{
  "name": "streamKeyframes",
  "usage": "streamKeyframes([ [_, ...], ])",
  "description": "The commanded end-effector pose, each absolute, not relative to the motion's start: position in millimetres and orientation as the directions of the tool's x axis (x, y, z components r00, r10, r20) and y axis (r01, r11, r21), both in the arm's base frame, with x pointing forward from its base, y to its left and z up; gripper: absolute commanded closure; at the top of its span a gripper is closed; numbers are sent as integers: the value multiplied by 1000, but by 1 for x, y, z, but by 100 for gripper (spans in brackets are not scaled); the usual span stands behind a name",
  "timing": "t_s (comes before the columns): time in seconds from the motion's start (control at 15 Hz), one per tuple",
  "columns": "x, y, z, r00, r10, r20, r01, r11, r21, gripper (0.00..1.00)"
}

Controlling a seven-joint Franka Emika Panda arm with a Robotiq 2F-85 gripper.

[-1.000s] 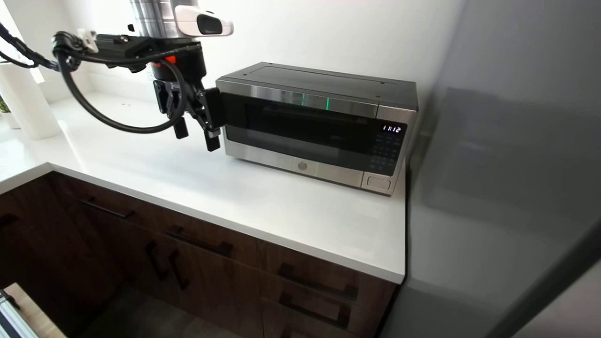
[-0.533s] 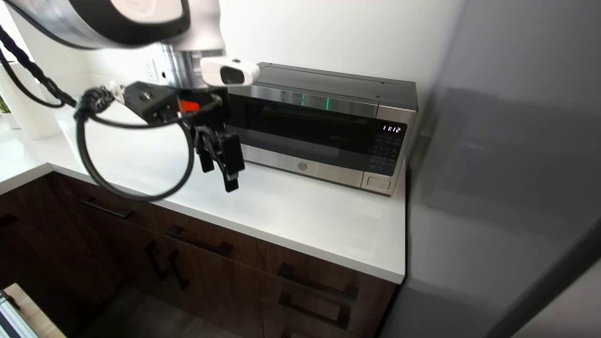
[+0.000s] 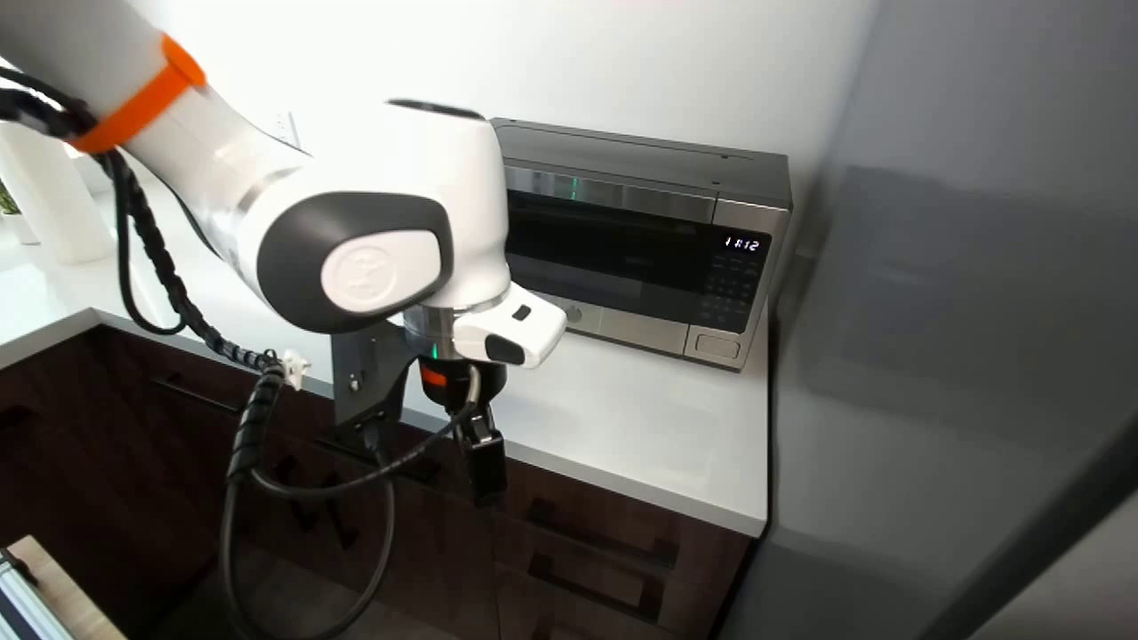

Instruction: Open the rightmost drawer completely

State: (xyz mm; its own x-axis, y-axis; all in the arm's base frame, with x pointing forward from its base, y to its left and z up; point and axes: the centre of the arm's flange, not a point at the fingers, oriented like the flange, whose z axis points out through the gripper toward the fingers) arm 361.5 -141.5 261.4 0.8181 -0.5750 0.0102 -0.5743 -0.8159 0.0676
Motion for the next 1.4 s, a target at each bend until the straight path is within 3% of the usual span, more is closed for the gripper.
streamKeyframes([
  [0.0,373,-165,209,754,-656,-44,-649,-753,105,0],
  [0.6,365,-154,226,782,-623,-20,-618,-778,112,0],
  [1.33,392,-184,107,502,-865,6,-865,-502,1,0],
])
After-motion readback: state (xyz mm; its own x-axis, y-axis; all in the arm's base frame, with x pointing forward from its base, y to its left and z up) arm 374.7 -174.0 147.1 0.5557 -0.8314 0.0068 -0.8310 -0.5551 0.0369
